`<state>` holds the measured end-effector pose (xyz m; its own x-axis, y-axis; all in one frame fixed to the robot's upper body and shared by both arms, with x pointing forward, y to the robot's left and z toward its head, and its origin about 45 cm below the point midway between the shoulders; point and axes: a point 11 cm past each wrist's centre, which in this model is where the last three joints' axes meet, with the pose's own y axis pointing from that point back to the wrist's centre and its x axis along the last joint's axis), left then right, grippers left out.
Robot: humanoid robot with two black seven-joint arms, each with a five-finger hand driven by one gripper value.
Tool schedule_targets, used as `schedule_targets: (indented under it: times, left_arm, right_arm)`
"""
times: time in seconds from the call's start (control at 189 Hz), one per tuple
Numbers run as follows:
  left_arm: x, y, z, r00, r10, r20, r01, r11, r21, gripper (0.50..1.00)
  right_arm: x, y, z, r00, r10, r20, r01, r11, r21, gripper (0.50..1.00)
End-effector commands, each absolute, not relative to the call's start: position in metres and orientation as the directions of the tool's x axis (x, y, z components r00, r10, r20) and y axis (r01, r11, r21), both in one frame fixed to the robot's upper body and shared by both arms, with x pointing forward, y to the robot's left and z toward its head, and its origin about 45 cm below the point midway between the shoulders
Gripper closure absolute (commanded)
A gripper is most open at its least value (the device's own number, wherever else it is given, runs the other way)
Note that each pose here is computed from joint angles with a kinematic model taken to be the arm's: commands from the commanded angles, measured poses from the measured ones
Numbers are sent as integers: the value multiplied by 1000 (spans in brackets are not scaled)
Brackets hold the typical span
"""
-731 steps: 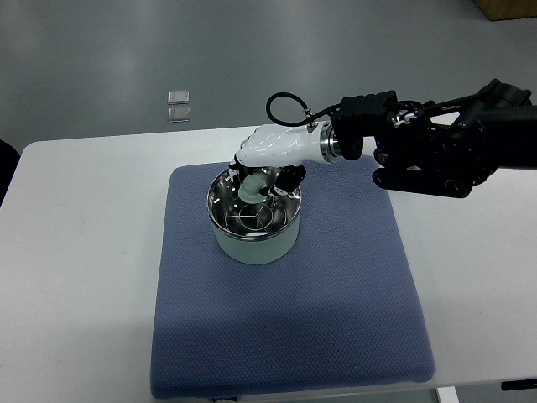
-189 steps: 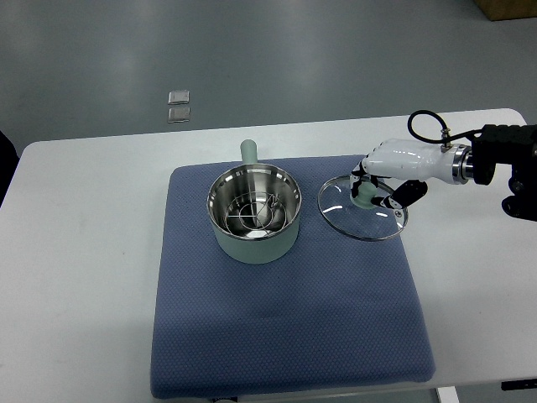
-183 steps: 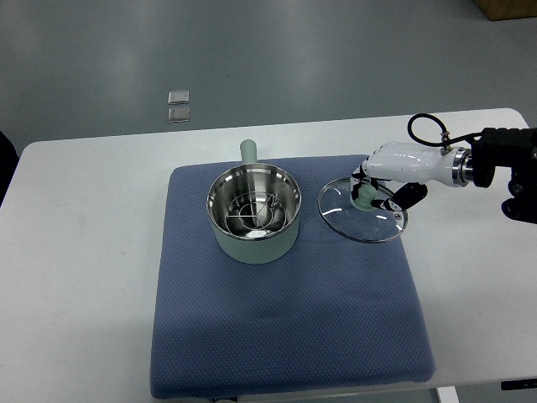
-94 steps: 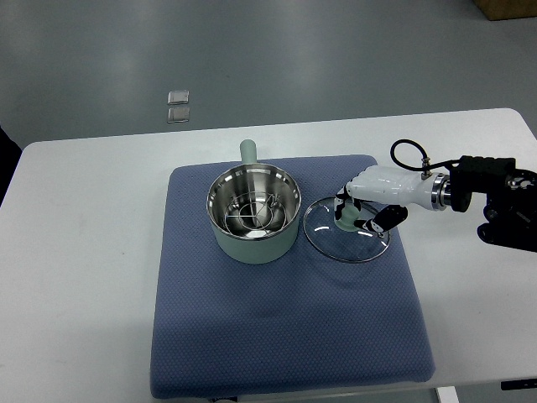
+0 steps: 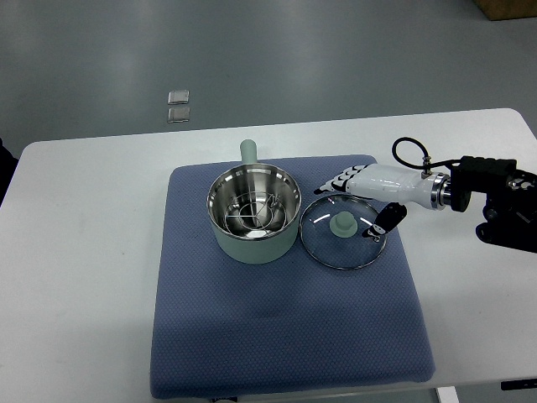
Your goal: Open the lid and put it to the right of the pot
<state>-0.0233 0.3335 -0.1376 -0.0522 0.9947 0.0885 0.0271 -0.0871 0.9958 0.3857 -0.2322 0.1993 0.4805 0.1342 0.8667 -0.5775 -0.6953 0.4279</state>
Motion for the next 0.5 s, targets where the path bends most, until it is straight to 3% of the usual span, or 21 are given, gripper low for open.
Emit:
schedule_targets:
  times: [0.0,0.122,0.313,0.366,0.371,0.434,0.482,0.487,0.493]
  left_arm:
    - [-24,334,-138,-52,995,89,28,-87,996,500]
    - [-23,334,-138,-52,995,88,26,-87,996,500]
    - [-24,334,-138,-52,995,89,28,-87,996,500]
    - [-24,334,-138,-52,995,89,28,-87,996,500]
    - [-24,334,-138,-52,995,89,28,-87,996,500]
    - [-24,334,-138,-52,995,89,28,-87,996,500]
    - [-24,334,-138,-52,995,89,28,-87,996,500]
    - [-24,334,-138,-52,995,89,28,-87,996,500]
    - [-24,334,-138,-52,995,89,28,-87,996,500]
  right_arm:
    - [396,-241,217,457,85,886,-620,-684,385,585]
    - [404,-247,231,448,48,893,-646,-673,361,585]
    - [423,-273,268,487,-279,828,-750,-619,232,587]
    - [423,-273,268,487,-280,828,-750,-619,232,587]
    - [429,-283,276,486,-387,784,-782,-593,192,587]
    - [435,-294,281,468,-512,720,-821,-554,140,587]
    - [435,-294,281,468,-512,720,-821,-554,140,587]
    - [440,-303,284,439,-610,660,-854,-512,96,587]
    - [440,-303,284,439,-611,659,-854,-511,96,587]
